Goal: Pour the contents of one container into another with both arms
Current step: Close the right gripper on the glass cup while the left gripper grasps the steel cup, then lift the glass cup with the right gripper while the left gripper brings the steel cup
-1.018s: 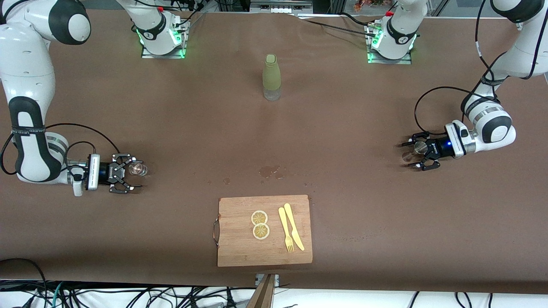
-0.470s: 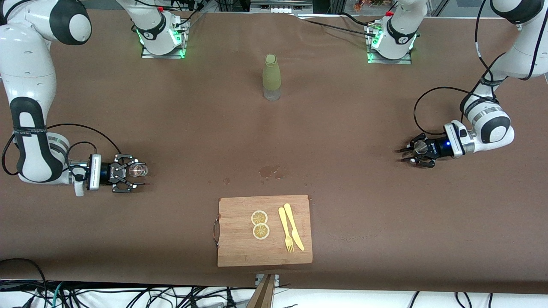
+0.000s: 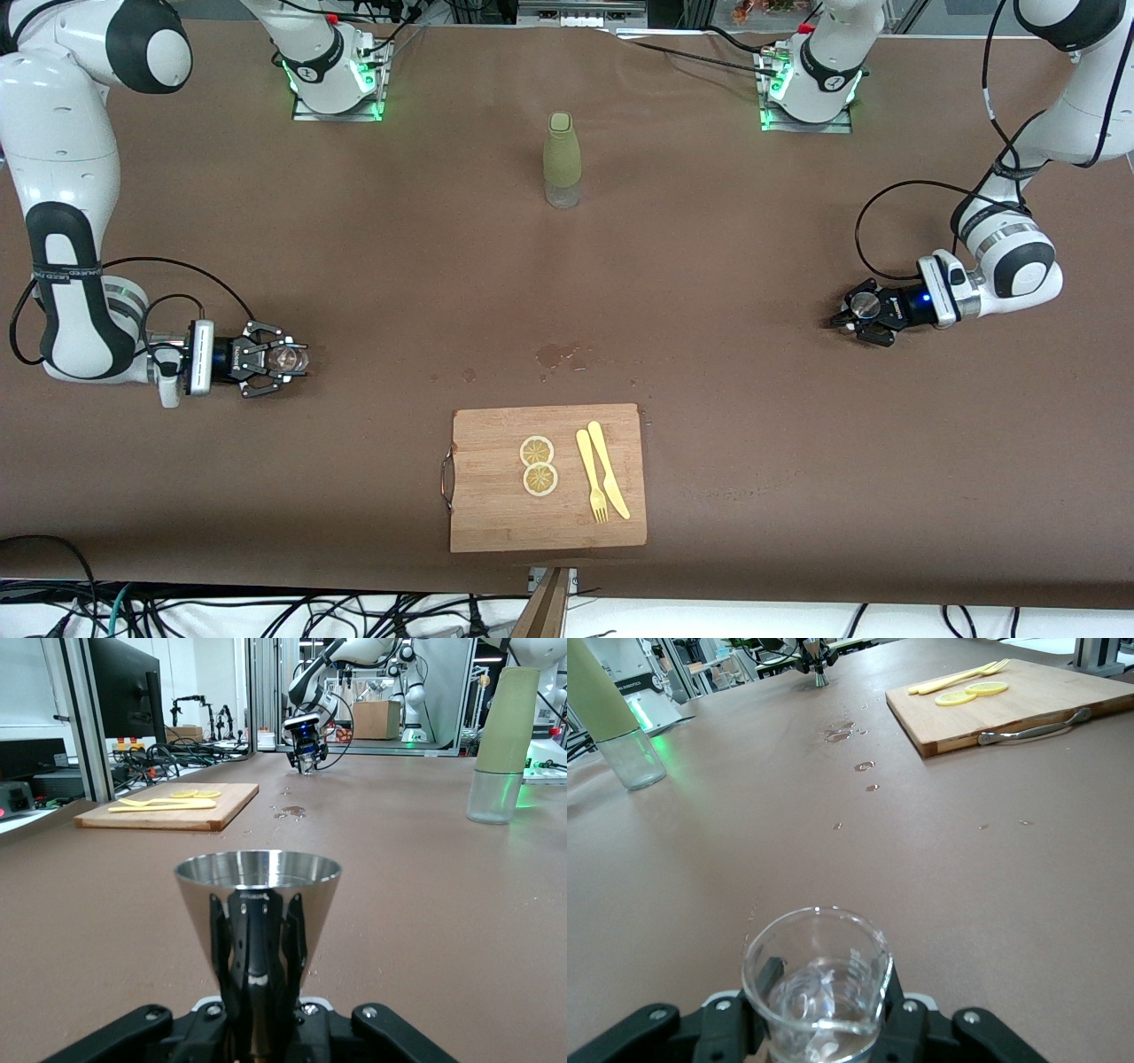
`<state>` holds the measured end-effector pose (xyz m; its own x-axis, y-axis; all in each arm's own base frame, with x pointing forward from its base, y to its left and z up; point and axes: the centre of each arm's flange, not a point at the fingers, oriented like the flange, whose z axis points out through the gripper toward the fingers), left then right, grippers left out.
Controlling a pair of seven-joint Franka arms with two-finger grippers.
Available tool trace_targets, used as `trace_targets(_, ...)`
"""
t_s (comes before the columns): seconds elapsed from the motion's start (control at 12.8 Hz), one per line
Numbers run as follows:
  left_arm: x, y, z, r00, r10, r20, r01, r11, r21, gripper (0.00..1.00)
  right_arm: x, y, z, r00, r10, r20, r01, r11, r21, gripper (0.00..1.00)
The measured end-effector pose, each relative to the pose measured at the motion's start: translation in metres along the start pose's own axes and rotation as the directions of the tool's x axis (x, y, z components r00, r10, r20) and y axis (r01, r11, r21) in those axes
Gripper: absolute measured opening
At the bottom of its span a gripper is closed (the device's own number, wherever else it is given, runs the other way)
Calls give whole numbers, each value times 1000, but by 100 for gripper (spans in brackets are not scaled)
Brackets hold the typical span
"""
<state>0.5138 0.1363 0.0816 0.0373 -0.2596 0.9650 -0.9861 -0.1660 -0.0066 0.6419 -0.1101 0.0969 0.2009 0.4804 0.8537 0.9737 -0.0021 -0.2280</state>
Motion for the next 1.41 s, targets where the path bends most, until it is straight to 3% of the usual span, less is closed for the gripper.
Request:
trace_targets(0.47,25,-12,41,997,17,-78,-17,1000,-1,8,24,13,7,999,35,32,-36,999,16,49)
trace_targets(0.7,46,-18,73,992,40,-121,-43,999,-25,8,65,29,11,994,49,99,-55,997,55,49)
trace_targets(1.02,74,-25,129,988,59,-143,-65,997,-38,8,112,41,47,987,76,140,-89,992,89,49)
trace_targets(1.41,104,-17,212,983,32,-183,-41,998,-46,8,179,53,73,973,136,185,-153,985,79,49)
